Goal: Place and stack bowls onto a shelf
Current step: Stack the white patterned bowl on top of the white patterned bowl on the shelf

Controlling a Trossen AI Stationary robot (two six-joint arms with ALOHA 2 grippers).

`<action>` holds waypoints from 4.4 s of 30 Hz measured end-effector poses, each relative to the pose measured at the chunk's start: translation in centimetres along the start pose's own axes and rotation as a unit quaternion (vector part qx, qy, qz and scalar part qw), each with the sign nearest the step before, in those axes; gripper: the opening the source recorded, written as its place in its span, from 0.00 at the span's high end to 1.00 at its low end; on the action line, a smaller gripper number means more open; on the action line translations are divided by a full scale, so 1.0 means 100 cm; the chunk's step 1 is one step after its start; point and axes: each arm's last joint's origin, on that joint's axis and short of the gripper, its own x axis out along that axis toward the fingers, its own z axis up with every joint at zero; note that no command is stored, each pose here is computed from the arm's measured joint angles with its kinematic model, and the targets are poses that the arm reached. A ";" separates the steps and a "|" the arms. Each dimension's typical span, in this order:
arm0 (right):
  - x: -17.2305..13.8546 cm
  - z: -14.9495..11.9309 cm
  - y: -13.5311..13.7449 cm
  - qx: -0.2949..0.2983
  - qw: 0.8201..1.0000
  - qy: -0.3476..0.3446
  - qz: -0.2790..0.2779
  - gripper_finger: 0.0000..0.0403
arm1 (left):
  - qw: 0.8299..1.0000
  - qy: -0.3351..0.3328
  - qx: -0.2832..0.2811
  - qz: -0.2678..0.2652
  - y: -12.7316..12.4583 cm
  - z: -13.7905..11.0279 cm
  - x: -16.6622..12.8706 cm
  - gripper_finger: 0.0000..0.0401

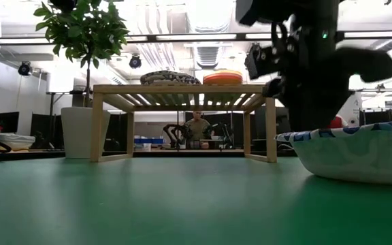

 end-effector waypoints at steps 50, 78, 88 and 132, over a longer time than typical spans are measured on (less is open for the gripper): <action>-0.256 0.046 -0.206 0.323 0.807 -0.471 -0.152 0.98 | 0.998 0.056 0.040 0.004 0.002 -0.017 -0.002 0.80; -0.181 0.058 -0.328 0.420 0.791 -0.429 -0.114 0.86 | 0.997 0.068 0.044 0.004 0.005 -0.022 -0.009 0.80; -0.191 0.052 -0.331 0.396 0.798 -0.433 -0.140 0.64 | 0.997 0.067 0.044 0.005 0.005 -0.023 -0.009 0.80; -0.147 0.074 -0.347 0.331 0.833 -0.407 -0.175 0.98 | 0.997 0.068 0.028 0.007 0.004 -0.026 -0.007 0.80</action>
